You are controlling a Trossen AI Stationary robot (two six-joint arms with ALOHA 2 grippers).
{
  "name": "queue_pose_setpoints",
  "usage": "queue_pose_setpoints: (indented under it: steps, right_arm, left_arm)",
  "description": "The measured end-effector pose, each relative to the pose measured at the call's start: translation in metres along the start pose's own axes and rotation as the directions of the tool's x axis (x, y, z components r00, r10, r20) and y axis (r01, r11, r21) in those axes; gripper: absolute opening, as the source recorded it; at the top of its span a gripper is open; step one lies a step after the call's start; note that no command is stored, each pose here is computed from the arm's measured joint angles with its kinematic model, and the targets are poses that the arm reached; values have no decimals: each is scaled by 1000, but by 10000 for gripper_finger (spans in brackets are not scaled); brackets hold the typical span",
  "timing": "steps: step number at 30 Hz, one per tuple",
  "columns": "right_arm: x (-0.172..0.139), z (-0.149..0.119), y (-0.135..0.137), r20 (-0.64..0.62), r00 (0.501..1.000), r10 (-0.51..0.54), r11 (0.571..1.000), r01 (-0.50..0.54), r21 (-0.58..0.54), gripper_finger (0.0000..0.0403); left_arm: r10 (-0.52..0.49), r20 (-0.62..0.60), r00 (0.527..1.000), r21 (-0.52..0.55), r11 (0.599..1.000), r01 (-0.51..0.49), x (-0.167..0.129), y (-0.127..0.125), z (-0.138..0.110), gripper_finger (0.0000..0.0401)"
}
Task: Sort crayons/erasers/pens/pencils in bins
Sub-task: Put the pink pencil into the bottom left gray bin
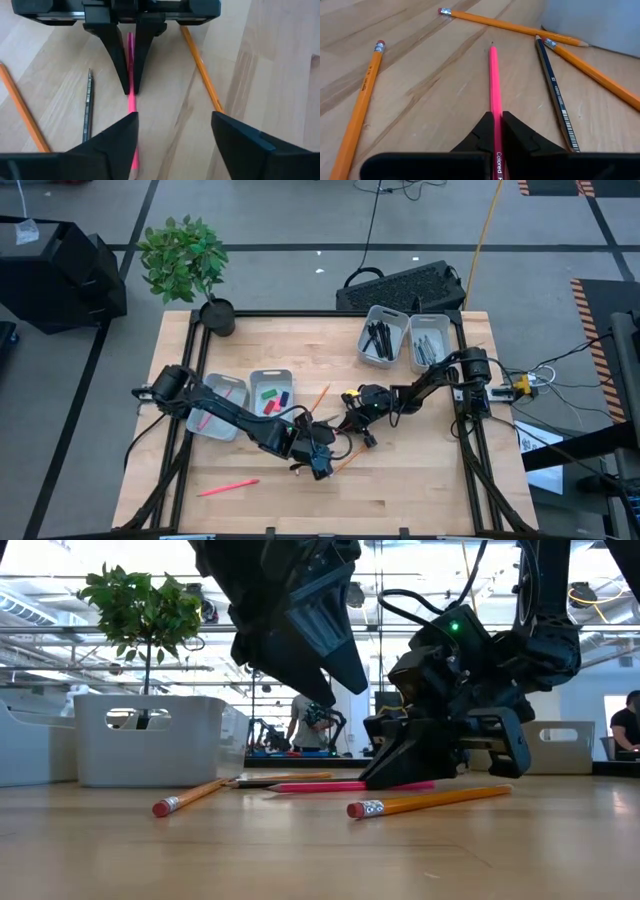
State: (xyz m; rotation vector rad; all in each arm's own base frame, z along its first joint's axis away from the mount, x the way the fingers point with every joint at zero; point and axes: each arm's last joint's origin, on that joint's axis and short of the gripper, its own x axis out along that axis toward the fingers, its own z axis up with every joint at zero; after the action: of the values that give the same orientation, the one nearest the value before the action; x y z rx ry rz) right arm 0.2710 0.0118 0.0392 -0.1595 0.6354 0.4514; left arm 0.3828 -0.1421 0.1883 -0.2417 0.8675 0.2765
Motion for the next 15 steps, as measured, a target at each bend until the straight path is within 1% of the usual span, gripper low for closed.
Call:
queue_pose_setpoints:
  steps: [3,5,11,15]
  right_arm:
    - [0,0,0,2,1000,0,1000,0,0,12]
    - [0,0,0,2,1000,0,1000,0,-1,12]
    - [-2,4,0,16,1000,-5,1000,5,-8,12]
    - [-7,13,0,25,999,-20,1000,20,-15,12]
  left_arm:
    - [-7,-7,1000,-3,1000,7,0,0,0,273]
    - [-4,-11,1000,-9,1000,4,0,0,-1,280]
    - [-35,-39,999,-37,999,34,0,-1,-2,276]
    - [-25,-41,999,-40,999,23,0,0,-2,266]
